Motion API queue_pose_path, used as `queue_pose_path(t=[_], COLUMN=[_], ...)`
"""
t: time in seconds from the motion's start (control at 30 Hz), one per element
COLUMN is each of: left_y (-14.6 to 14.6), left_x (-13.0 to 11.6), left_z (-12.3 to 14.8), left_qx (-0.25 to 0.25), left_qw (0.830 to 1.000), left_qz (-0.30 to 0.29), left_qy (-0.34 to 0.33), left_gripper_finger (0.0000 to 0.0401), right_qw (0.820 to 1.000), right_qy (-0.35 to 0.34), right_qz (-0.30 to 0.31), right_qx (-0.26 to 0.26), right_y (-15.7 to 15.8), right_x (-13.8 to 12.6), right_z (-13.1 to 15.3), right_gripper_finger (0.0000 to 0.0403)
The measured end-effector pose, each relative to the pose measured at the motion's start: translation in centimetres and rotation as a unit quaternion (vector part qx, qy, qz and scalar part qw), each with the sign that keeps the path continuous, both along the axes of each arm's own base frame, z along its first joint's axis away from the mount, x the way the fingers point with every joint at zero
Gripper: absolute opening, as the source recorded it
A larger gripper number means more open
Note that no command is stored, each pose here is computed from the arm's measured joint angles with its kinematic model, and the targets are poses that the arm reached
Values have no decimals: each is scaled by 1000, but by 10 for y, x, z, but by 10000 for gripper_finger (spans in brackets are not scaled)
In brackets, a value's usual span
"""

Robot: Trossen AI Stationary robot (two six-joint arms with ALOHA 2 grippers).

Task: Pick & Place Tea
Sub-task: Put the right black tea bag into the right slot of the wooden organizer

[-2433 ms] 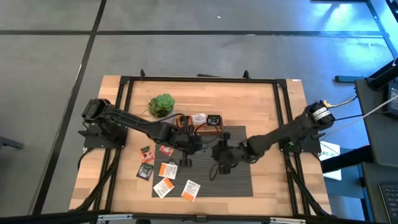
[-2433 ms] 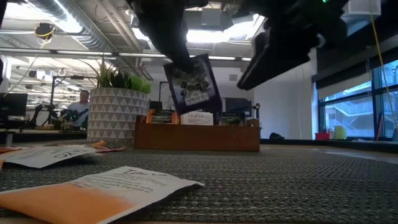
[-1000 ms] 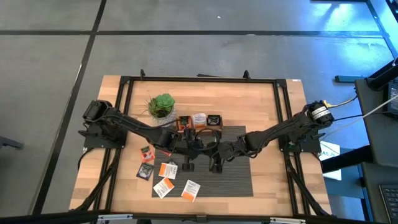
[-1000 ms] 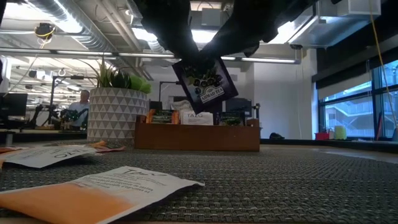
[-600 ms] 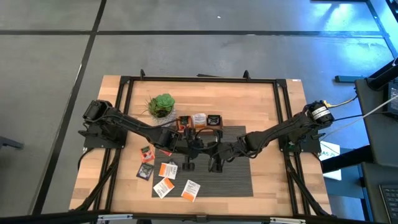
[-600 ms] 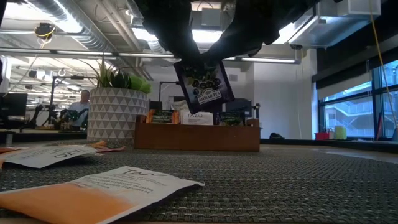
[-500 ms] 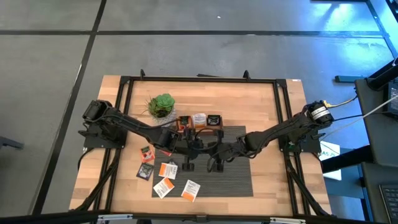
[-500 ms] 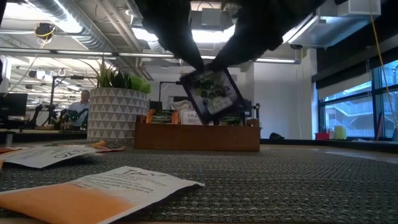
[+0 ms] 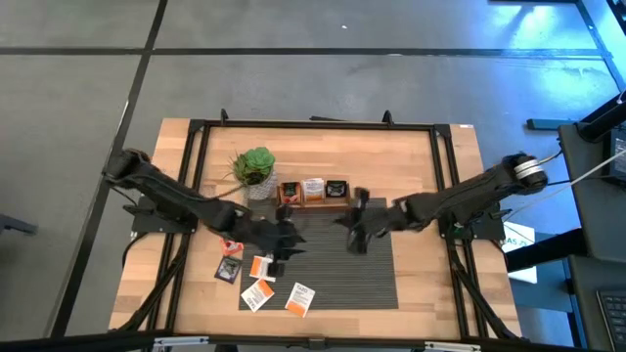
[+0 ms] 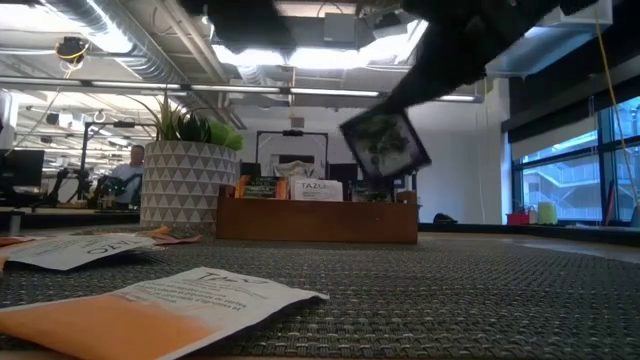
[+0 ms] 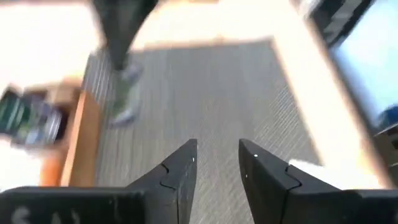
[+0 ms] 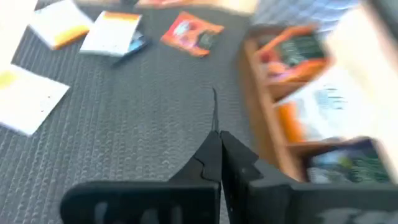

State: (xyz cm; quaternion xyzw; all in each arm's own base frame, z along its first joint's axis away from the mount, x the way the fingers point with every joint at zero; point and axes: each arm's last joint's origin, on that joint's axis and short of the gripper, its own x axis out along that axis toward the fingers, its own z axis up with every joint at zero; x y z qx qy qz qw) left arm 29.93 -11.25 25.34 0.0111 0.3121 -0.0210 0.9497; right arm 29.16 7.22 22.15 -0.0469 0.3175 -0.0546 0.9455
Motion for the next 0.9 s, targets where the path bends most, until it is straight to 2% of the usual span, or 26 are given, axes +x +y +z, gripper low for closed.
queue_pose_path(t=[0.1,0.23,0.33,0.53,0.67,0.9], left_y=[-4,-14,-20,-30,-35,-37], left_x=[-19,-39,-51,-58,-61,-63], left_z=[7,13,11,10,10,10], left_qx=[-26,-46,-46,-55,-66,-76], left_qw=[995,968,947,929,920,921], left_qz=[-53,-160,-228,-292,-319,-318], left_qy=[-86,-188,-221,-221,-218,-213], left_gripper_finger=[112,113,115,112,113,115], right_qw=[998,992,986,982,988,990], right_qy=[-61,-121,-162,-182,-148,-132], right_qz=[-13,-36,-46,-35,-38,-35], right_qx=[-6,-18,-16,-19,-8,-30], right_y=[-19,-43,-59,-86,-99,-108], right_x=[-20,-37,-40,-39,-37,-29], right_z=[11,7,-3,-26,-42,-58], right_gripper_finger=[1,1,1,3,4,5])
